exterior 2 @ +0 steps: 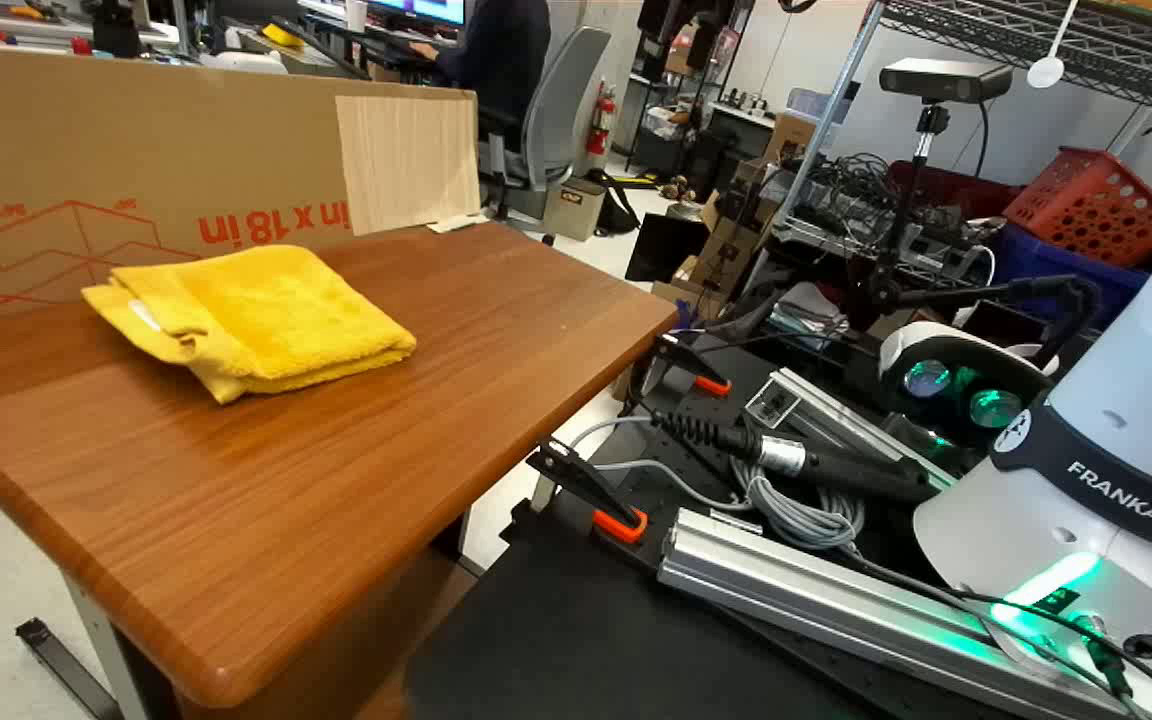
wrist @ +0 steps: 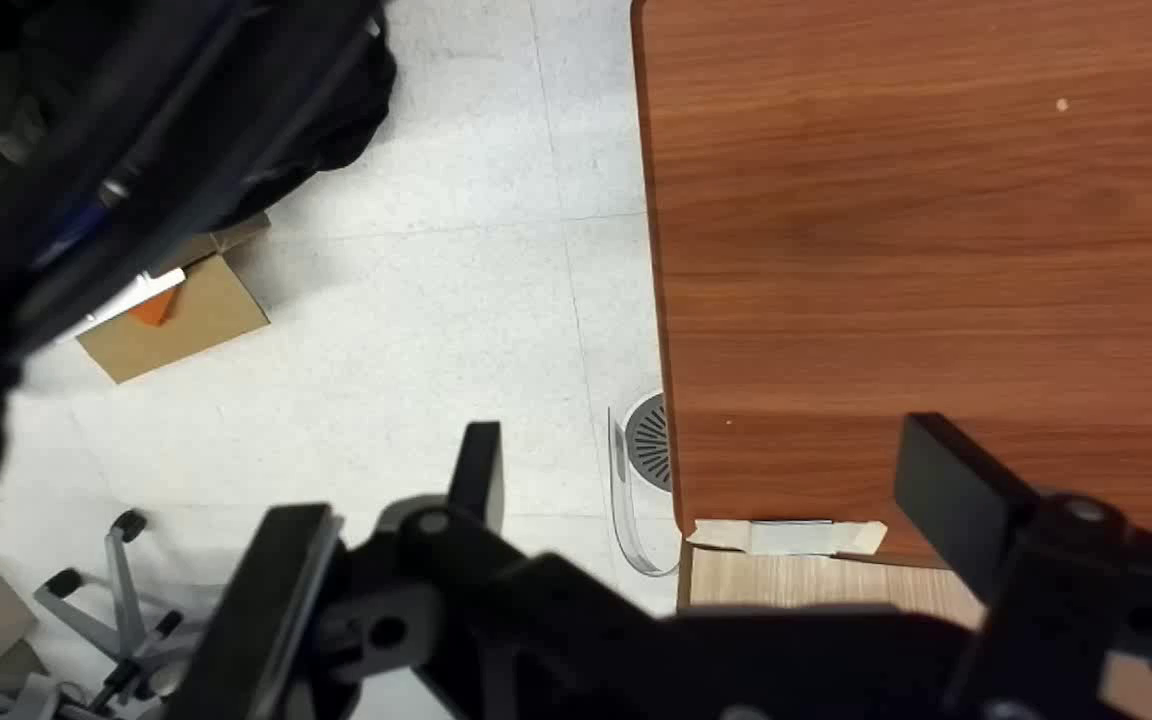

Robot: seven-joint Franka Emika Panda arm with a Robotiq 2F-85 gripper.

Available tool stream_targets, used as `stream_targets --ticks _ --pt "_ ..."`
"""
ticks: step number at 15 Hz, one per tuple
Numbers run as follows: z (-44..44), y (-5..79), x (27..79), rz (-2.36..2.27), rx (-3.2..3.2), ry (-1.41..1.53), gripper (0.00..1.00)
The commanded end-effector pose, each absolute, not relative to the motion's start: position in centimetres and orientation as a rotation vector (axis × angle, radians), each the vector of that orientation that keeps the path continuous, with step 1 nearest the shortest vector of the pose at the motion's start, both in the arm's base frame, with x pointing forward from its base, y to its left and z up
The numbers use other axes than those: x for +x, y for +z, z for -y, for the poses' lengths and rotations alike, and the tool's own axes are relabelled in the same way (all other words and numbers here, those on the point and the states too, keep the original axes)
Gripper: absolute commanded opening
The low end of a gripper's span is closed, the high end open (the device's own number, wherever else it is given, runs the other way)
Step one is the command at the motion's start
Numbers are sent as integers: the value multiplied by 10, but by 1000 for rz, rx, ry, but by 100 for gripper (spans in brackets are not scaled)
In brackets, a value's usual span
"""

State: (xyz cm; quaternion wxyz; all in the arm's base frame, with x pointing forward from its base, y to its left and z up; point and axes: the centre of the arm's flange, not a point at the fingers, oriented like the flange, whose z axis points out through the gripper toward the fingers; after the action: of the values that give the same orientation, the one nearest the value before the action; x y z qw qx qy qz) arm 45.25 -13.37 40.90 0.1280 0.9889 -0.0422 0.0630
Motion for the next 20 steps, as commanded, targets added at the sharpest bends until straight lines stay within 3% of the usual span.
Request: stream_targets --ticks 1,16,20 --pt "134 409 452 123 2877 183 100" --pt "131 409 457 144 2905 217 100" --pt "71 389 482 384 3091 226 100"
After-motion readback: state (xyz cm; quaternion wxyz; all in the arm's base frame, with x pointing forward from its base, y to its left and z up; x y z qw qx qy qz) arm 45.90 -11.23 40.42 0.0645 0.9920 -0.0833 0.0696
